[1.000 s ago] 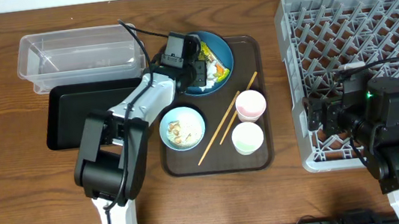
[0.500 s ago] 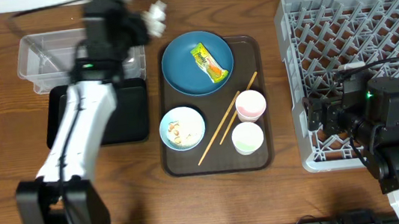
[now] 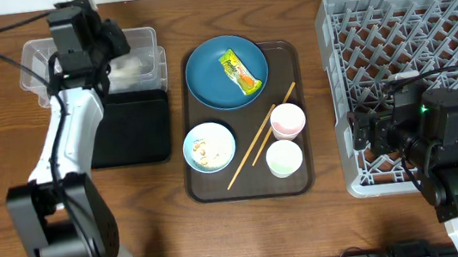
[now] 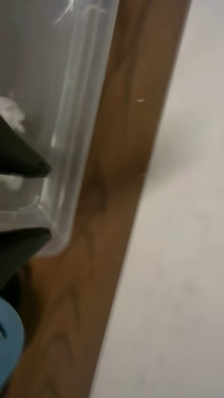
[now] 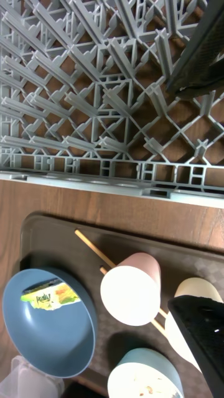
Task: Sort waste into correct bins and load items into the dishwasher rack
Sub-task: 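Carry the tissue with the left gripper and drop it into the clear bin, then reach the left gripper back into the bowl and grasp the yellow wrapper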
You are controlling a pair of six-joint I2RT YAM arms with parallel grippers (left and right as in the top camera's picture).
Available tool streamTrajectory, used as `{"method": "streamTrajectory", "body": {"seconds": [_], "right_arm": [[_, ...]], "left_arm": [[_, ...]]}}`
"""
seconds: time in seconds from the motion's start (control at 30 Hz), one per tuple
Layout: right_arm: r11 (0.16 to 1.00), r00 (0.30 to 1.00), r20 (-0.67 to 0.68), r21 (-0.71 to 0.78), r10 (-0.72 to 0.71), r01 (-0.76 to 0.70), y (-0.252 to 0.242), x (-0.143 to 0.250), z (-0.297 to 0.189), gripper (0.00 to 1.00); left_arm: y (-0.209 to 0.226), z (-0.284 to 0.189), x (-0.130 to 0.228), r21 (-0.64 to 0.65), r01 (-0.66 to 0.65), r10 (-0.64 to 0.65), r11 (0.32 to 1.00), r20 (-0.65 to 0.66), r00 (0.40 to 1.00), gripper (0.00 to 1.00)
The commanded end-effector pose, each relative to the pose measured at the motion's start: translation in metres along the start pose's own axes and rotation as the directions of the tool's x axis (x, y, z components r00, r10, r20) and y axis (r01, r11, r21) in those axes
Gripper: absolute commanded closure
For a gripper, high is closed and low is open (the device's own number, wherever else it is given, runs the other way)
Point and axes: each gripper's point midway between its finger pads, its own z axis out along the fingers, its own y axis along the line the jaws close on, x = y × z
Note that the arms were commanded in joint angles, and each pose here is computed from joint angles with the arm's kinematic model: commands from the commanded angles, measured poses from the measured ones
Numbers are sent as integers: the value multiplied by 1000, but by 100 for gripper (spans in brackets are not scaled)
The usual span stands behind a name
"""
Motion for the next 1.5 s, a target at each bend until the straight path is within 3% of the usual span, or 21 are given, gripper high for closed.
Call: {"method": "streamTrajectory", "body": {"seconds": [0.0, 0.23, 0.4, 0.57, 0.7, 0.77, 0.87, 1.17, 1.47], "right_arm": [[1000, 1000, 22, -9, 1, -1, 3, -8, -5, 1], [1000, 1000, 21, -9, 1, -1, 3, -8, -5, 1], [1000, 1000, 20, -9, 1, -1, 3, -7, -5, 1], [1000, 1000, 17, -9, 1, -1, 3, -7, -5, 1], [1000, 1000, 10, -9, 2, -2, 3, -5, -5, 1], [1000, 1000, 9, -9, 2, -2, 3, -5, -5, 1], [1000, 1000, 8, -9, 3, -3, 3, -4, -5, 1], [1000, 1000, 0, -8, 4, -4, 3, -3, -5, 1], [1000, 1000, 0, -8, 4, -4, 3, -3, -5, 1]], "left_arm": [[5, 1, -5, -30, -3, 3, 1000, 13, 1000, 46], [-15, -16, -13, -23, -16, 15, 1000, -65, 998, 32], [-66, -29, 21, 34, -67, 73, 997, -222, 972, 14], [-107, -48, 86, 90, -131, 157, 987, -423, 892, 12], [-122, -61, 111, 142, -125, 180, 982, -504, 845, 12], [-139, -62, 111, 195, -74, 164, 978, -501, 850, 12], [-153, -61, 103, 169, 17, 68, 985, -487, 871, 12], [-182, -38, 70, 177, 112, -24, 978, -437, 899, 12], [-195, 9, 120, 141, 88, -5, 986, -501, 866, 11]]}}
